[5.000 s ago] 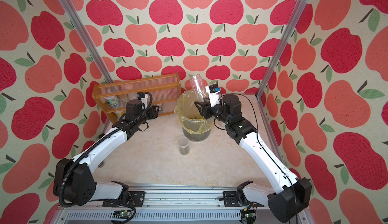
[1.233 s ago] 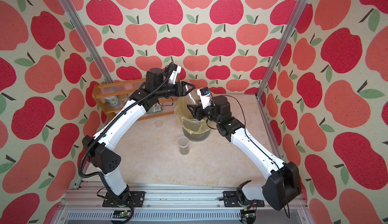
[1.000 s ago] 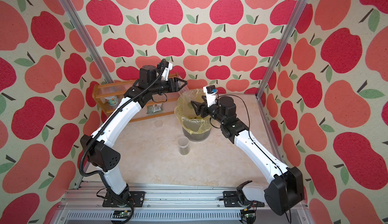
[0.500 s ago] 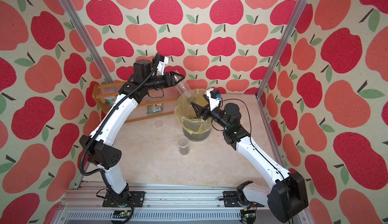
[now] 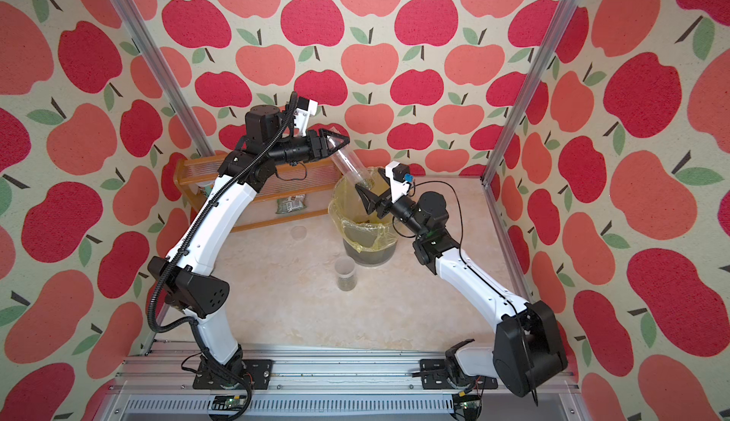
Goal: Empty moldy mung beans from jars
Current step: Pour the moldy mung beans from the jar into the trash bin, then place the jar at the center of the board.
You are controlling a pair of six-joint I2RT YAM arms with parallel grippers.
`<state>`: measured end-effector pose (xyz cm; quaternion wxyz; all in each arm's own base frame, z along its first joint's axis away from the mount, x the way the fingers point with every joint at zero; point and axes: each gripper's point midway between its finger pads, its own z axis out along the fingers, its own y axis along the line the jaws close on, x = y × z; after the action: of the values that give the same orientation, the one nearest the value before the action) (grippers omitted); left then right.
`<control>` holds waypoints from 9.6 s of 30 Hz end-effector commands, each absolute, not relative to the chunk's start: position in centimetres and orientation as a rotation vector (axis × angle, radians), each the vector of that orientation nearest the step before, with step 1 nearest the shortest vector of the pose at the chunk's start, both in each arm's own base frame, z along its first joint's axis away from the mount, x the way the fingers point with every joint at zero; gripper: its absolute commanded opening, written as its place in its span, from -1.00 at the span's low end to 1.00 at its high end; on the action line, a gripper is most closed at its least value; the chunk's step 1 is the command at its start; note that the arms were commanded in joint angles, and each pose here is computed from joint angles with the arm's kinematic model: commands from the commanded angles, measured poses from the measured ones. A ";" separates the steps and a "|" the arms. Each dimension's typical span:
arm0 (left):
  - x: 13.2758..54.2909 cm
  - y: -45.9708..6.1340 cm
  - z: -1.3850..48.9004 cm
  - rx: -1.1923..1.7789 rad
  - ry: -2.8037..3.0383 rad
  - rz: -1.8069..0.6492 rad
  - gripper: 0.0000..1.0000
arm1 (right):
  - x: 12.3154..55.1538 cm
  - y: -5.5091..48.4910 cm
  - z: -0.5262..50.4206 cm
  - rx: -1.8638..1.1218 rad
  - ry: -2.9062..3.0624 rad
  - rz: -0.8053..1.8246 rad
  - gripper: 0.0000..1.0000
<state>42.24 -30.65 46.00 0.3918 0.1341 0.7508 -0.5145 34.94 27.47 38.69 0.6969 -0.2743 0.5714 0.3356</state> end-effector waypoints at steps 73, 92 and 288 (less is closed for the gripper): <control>41.6 -30.3 46.2 0.310 1.919 -1.474 -0.30 | 36.0 27.8 40.5 -0.599 1.170 0.841 0.39; 42.1 -30.5 45.2 0.289 1.953 -1.478 -0.15 | 36.2 27.5 40.8 -0.564 1.162 0.914 -0.05; 38.4 -34.6 46.4 0.413 1.819 -1.496 0.25 | 31.7 25.3 42.8 -0.708 1.321 0.546 -0.12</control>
<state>40.05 -34.25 46.21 0.3627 0.1230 0.7087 -0.5926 31.21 25.67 40.89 0.6655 -0.3325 0.6150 0.2614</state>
